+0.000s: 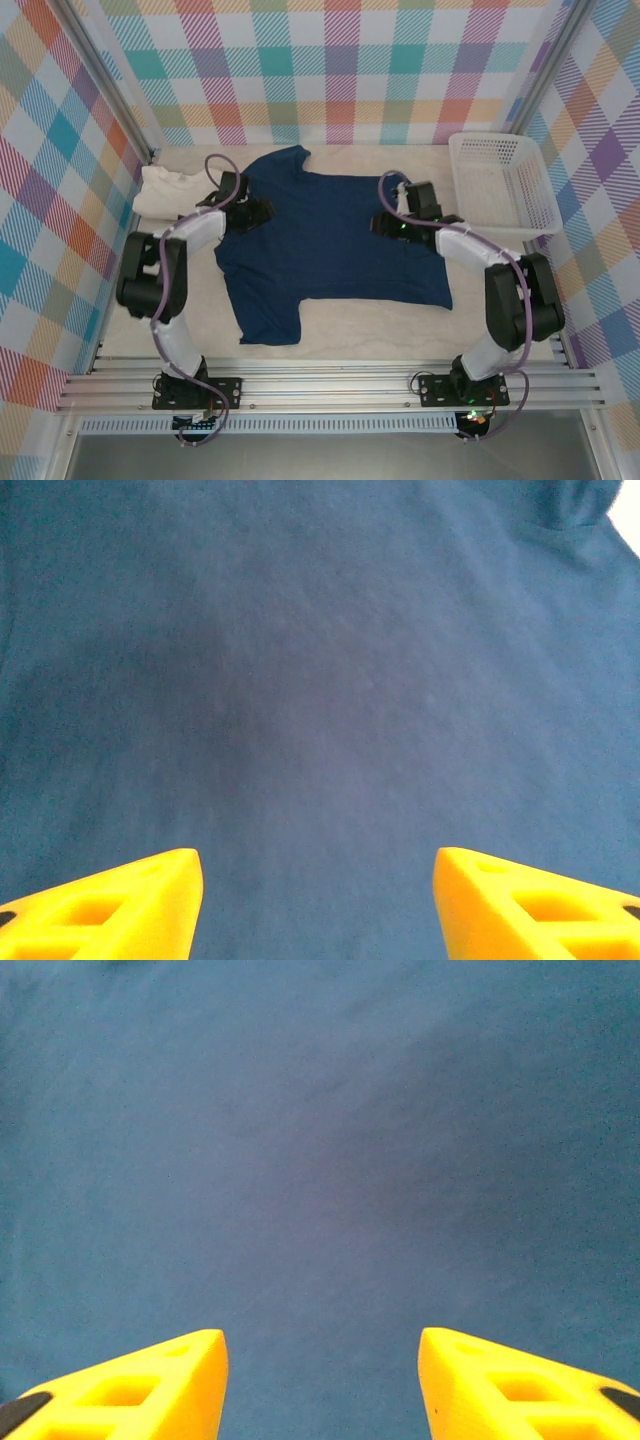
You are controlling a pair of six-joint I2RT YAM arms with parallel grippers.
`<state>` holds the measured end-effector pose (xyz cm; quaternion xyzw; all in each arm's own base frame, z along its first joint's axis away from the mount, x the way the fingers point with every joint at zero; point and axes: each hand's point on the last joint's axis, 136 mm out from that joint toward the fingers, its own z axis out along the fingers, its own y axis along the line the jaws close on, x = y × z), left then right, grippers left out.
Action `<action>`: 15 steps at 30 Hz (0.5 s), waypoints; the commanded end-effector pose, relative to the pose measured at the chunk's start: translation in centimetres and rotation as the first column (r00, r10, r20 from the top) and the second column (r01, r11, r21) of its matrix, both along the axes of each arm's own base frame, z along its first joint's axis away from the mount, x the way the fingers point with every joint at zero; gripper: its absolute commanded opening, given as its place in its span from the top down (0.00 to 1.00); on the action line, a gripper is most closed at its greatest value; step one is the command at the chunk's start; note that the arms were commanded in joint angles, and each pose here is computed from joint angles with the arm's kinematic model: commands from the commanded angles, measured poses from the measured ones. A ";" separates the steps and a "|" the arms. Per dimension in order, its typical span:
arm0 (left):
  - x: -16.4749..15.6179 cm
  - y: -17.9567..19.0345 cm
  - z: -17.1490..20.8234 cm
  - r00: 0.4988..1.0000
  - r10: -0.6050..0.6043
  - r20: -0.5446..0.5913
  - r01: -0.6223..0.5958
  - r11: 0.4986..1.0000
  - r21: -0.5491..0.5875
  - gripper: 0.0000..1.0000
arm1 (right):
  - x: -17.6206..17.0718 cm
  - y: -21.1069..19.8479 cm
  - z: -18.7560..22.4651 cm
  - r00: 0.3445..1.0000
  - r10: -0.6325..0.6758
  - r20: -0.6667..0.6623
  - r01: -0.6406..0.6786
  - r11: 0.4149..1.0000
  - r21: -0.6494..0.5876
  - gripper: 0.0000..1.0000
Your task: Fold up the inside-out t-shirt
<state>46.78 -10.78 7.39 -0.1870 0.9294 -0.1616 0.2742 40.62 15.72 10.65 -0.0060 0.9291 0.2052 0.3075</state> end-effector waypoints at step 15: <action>8.1 -1.2 -5.4 0.985 -0.100 -0.140 0.103 0.995 0.011 0.36 | 11.4 -6.1 -7.1 0.940 -0.213 -0.266 0.225 0.974 0.012 0.47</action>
